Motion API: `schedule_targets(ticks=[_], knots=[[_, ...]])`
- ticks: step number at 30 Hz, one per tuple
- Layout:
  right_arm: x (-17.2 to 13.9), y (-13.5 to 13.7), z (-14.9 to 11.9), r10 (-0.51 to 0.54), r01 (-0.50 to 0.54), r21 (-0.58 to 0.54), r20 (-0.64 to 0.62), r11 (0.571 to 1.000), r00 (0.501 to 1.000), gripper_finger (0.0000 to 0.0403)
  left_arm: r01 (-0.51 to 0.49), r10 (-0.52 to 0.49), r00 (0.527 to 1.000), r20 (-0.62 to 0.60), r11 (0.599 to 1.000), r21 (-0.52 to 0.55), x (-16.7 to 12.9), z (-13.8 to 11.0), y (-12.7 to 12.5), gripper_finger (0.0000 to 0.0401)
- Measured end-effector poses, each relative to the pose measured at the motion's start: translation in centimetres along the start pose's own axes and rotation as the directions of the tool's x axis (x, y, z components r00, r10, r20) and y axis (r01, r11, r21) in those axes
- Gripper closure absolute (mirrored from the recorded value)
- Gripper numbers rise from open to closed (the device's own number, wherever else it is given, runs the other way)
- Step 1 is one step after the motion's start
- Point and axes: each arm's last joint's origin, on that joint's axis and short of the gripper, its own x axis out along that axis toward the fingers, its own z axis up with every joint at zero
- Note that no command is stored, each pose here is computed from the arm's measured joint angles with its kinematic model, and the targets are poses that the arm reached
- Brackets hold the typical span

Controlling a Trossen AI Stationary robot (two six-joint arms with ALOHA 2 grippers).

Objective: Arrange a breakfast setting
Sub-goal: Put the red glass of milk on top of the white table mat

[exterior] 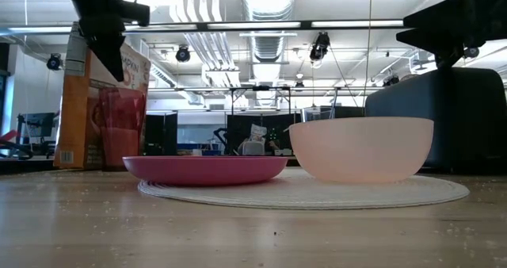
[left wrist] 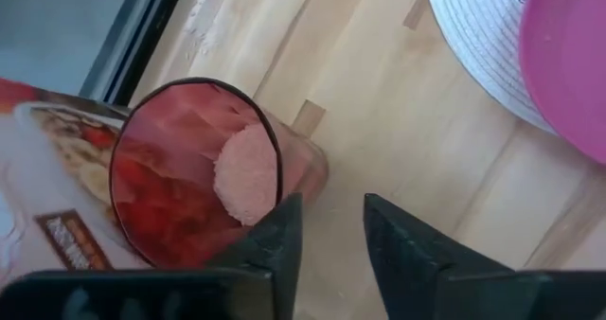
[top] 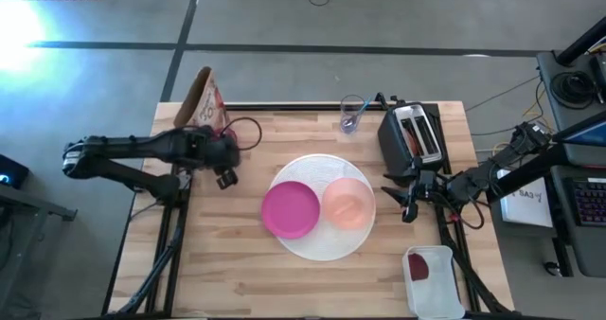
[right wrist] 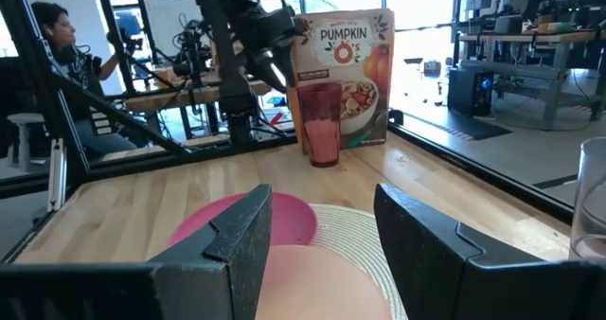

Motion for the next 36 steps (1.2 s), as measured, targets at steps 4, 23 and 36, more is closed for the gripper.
schedule_targets(ticks=[4, 23, 36], knots=[[0.0, 0.0, 0.0, 0.000, 0.000, 0.001, 0.000, 1.000, 1.000, 0.0225, 0.000, 0.000, 1.000, -0.011, 0.999, 0.050, 0.3, 0.2, 0.5, 0.0270], [0.0, 0.0, 0.0, 0.000, 0.000, 0.000, 0.000, 1.000, 1.000, 0.0225, 0.051, -0.051, 0.999, 0.010, 0.999, -0.010, 0.8, 1.0, 1.2, 0.0274], [0.0, 0.0, 0.0, 0.000, 0.000, 0.000, 0.000, 1.000, 1.000, 0.0225, -0.002, -0.005, 0.992, -0.125, 0.999, -0.050, 3.6, 2.0, 2.0, 0.0278]])
